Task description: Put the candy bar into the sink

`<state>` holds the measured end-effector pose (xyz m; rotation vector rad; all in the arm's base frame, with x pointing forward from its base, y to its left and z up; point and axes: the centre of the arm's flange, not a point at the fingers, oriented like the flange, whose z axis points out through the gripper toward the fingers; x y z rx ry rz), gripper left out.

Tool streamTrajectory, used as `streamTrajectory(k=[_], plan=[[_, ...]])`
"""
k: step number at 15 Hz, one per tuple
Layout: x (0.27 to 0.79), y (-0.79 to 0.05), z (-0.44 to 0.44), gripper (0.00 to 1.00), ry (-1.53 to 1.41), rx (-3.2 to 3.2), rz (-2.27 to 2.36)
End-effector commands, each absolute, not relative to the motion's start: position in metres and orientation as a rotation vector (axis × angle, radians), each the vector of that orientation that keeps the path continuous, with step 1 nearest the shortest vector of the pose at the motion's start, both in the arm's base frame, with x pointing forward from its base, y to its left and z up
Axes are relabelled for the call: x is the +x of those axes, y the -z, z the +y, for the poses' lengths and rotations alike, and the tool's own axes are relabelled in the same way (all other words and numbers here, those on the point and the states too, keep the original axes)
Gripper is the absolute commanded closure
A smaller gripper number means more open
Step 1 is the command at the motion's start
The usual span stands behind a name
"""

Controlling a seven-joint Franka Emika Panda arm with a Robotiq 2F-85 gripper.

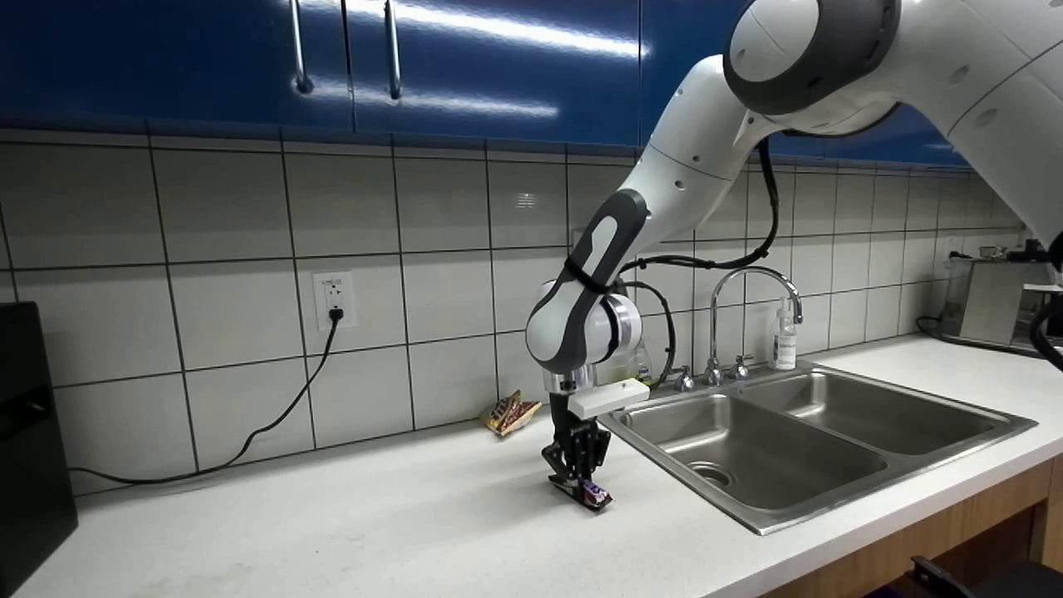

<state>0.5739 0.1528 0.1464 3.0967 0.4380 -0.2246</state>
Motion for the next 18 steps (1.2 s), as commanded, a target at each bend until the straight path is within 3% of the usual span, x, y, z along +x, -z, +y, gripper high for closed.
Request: streamTrajectory(k=[1,12,18], plan=[[0.581,-0.161,0.151,0.96,0.233,3.08,0.397],[0.588,-0.214,0.135,0.96,0.148,3.109,0.265],[0.596,-0.229,0.054,0.96,0.112,3.12,0.022]])
